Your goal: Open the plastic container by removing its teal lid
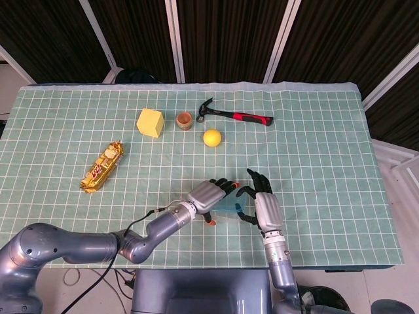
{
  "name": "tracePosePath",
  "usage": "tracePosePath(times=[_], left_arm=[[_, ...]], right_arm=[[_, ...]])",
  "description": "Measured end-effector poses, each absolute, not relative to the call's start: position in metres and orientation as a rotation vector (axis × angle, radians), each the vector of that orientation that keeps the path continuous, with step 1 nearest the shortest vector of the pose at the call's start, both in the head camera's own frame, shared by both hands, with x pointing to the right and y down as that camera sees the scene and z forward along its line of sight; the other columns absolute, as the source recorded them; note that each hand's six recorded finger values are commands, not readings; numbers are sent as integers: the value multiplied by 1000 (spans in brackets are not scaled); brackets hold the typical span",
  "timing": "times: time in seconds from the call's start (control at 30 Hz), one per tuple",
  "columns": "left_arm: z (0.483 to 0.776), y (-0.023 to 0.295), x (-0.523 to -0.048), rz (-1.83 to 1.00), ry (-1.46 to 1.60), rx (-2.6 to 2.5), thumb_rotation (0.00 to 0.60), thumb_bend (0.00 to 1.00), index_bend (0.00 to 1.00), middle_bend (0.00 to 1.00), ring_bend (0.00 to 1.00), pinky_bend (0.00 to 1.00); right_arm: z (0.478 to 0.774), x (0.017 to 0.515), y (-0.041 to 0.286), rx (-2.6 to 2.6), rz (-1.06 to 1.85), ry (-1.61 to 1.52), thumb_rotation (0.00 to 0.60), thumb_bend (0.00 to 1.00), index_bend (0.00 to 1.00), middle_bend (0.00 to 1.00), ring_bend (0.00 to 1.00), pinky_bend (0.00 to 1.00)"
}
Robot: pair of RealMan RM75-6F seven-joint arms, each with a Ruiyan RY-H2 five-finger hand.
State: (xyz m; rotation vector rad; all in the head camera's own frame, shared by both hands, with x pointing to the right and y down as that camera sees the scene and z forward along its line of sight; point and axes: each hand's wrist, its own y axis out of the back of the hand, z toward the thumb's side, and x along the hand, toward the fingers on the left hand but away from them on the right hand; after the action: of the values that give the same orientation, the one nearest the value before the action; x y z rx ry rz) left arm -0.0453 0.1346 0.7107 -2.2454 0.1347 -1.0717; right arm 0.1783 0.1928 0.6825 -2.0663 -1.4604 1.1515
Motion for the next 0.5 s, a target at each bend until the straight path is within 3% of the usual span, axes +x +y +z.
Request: tracePosePath(times=[0.17,0.5], left_arm=[[708,130,-47,-1071,161,-2241,600,19,0,0,0,136],[705,131,-51,-1068,158,-2246,600,20,0,0,0,132]], right_arm=[[684,180,193,-2063,1166,-1460,600,714,629,116,0,0],[685,178,194,-2053,1174,-1453,600,794,698,130,0,0]])
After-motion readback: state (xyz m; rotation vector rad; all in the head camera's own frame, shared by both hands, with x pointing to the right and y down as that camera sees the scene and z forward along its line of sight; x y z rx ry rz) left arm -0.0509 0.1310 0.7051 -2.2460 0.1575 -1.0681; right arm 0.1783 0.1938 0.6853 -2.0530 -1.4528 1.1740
